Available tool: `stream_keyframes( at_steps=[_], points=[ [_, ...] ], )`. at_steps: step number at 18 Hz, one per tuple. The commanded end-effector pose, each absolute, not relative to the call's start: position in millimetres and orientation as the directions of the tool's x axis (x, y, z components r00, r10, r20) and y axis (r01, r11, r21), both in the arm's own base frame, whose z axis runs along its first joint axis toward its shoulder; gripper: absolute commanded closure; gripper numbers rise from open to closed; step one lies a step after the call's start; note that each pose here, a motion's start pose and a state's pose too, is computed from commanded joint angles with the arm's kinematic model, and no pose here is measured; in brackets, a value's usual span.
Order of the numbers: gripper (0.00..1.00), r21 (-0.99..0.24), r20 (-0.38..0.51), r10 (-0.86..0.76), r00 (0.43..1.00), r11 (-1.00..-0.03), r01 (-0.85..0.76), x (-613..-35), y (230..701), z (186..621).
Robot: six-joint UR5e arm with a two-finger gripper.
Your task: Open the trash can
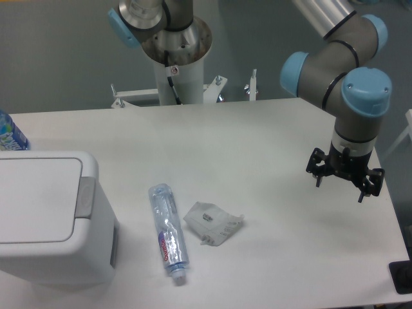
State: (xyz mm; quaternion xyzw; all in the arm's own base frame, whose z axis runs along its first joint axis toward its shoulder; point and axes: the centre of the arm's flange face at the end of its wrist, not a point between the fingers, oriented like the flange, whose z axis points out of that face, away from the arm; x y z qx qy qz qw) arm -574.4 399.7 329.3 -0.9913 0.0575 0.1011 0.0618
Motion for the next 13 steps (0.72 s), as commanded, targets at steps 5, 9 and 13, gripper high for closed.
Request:
stream_keyframes(
  at_steps=[5,9,13],
  points=[
    [0.00,-0.131,-0.205,-0.093,0.974,-0.984,-0.121,-572.4,400.8,332.8],
    [0.00,-0.213,-0.174,0.027,0.984,-0.977,-0.011,-568.2,405.4,340.3],
    [0.00,-0.385,-0.092,0.204,0.975,-0.910,0.154,-537.4,422.4,385.5]
  ],
)
